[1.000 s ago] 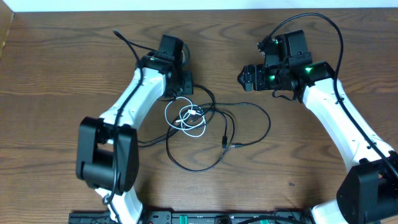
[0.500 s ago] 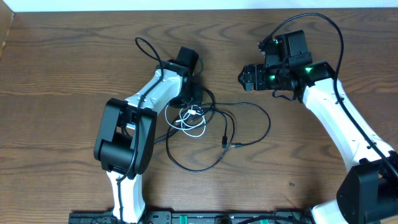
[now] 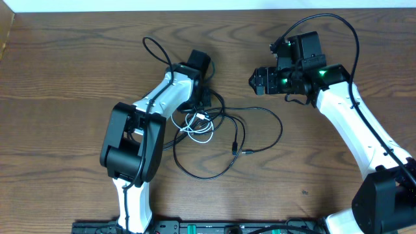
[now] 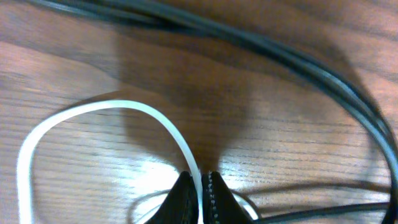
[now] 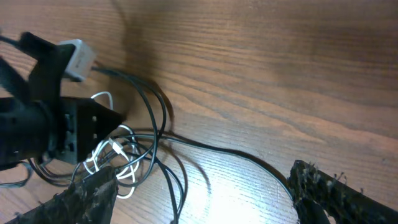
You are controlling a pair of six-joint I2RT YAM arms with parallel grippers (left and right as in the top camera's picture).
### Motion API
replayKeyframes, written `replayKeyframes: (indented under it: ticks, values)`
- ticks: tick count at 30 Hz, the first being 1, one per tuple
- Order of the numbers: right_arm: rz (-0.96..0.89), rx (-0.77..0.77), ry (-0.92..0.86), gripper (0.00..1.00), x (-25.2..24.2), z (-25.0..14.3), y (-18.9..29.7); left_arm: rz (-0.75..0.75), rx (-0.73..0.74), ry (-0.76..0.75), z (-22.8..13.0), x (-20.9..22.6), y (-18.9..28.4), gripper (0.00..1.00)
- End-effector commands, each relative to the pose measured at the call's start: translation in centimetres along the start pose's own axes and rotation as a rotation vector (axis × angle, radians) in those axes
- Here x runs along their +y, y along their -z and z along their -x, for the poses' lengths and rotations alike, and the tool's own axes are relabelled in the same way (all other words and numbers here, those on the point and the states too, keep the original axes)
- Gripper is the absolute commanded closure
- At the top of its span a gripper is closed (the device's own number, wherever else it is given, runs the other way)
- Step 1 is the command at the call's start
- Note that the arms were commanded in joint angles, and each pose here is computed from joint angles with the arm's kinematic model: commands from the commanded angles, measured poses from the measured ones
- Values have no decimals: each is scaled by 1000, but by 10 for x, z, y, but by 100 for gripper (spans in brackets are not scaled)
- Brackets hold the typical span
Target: Untangle cables
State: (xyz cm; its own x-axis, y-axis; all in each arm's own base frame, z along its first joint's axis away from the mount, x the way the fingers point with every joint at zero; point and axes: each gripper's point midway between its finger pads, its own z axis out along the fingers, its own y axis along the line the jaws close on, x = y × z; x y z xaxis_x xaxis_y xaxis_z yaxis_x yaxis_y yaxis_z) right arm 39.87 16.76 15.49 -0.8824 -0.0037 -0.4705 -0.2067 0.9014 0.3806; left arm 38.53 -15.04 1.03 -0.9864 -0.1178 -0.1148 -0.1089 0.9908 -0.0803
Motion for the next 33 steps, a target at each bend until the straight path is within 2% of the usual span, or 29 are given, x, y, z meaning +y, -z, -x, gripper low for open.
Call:
replayKeyframes:
  ticks: [1, 4, 7, 12, 16, 21, 33]
  values:
    - [-2, -10, -2, 14, 1, 3, -1, -66, -229, -53, 49, -14, 91, 93]
    - [0, -13, -1, 14, 2, 3, -1, -160, -433, -66, 71, -27, 184, 93]
    - [37, -8, 2, 13, 8, 3, -1, -248, -613, -66, 76, -32, 265, 93]
    - [304, -27, 170, 9, 58, 7, 7, -401, -905, -70, 54, -27, 392, 92]
    - [481, -70, 287, 6, 97, 10, 17, -491, -1060, -67, 33, -20, 454, 93]
    - [538, -82, 383, 3, 130, 2, 16, -533, -1150, -68, 13, -10, 490, 93]
    - [532, 49, 482, 3, 174, -51, -33, -524, -1132, -68, 9, -8, 486, 93]
